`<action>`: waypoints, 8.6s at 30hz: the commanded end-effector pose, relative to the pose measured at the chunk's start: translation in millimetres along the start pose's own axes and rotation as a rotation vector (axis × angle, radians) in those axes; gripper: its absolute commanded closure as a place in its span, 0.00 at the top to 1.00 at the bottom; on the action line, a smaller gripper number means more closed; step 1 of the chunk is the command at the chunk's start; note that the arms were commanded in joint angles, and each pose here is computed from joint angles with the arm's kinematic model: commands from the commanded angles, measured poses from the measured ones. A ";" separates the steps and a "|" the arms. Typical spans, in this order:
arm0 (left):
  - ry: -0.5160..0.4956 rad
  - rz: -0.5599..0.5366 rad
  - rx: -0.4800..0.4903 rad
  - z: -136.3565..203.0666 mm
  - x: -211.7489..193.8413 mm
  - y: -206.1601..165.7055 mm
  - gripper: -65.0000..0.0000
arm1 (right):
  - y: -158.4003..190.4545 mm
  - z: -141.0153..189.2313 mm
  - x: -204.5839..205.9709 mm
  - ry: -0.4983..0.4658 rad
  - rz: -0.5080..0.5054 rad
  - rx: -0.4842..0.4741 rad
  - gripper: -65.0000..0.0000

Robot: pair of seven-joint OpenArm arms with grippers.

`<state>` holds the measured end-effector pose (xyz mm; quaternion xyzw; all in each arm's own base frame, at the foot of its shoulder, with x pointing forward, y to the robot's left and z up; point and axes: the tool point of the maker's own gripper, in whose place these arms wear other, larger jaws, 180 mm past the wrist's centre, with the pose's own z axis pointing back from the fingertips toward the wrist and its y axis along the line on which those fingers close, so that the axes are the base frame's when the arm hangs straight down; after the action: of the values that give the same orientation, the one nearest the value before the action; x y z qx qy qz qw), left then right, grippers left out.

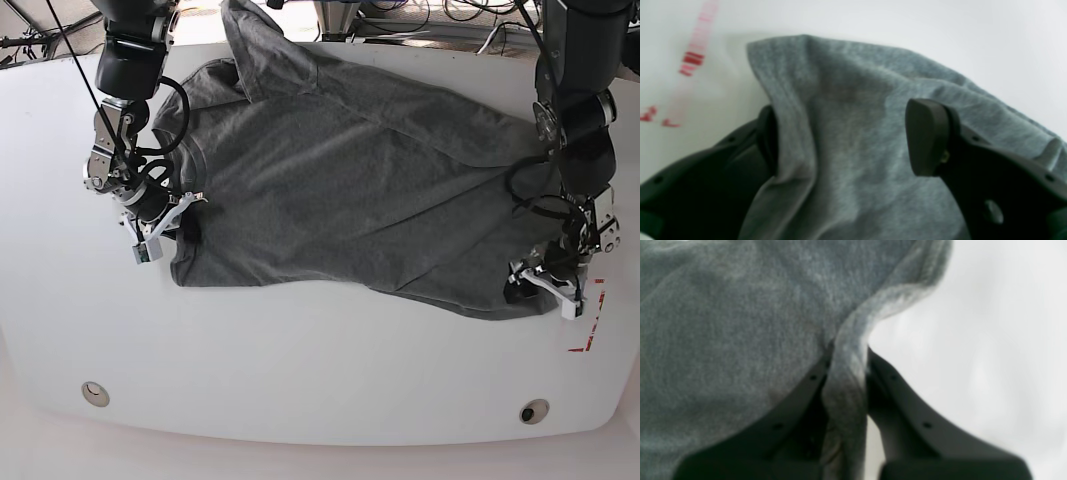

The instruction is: Fold the T-shirt properly

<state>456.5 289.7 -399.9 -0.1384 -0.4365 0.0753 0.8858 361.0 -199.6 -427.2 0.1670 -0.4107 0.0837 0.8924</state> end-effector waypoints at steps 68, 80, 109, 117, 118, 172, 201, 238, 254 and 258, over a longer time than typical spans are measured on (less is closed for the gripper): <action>-0.215 -0.573 0.258 158.4 165.1 -79.7 0.00 | -62.3 107.8 206.9 -0.090 0.369 -0.349 0.00; -0.403 -0.610 0.297 206.8 235.8 -120.0 0.00 | -63.8 160.0 313.8 -0.169 0.517 -0.472 0.00; -0.721 -0.580 0.287 306.0 389.8 -164.8 0.00 | -2.3 301.9 484.0 -0.407 0.763 -0.723 0.00; -0.595 -0.590 0.296 264.0 347.4 -145.8 0.00 | -24.3 276.9 418.8 -0.338 0.739 -0.731 0.00; -0.581 -0.592 0.298 259.5 342.0 -143.7 0.00 | -26.4 274.0 411.7 -0.328 0.737 -0.730 0.00; 0.607 -0.869 0.475 254.2 -57.0 44.0 0.00 | -5.0 183.9 -60.4 0.470 0.302 -0.371 0.00; -0.188 -0.764 0.428 219.8 187.2 -76.3 0.00 | -38.8 166.1 164.0 0.024 0.462 -0.513 0.00; -0.707 -0.609 0.289 302.8 398.7 -145.4 0.00 | 21.6 255.4 460.6 -0.354 0.836 -0.662 0.00; -0.501 -0.665 0.359 252.6 311.6 -116.9 0.00 | 5.9 190.1 319.7 -0.171 0.802 -0.578 0.00; -0.409 -0.736 0.374 236.6 274.4 -108.1 0.00 | 3.6 173.7 271.8 -0.103 0.764 -0.537 0.00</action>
<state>443.3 300.0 -32.3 0.1885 -0.5886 -0.1265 0.7759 420.8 -257.1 -115.2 -0.2258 -0.4833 0.2917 0.7939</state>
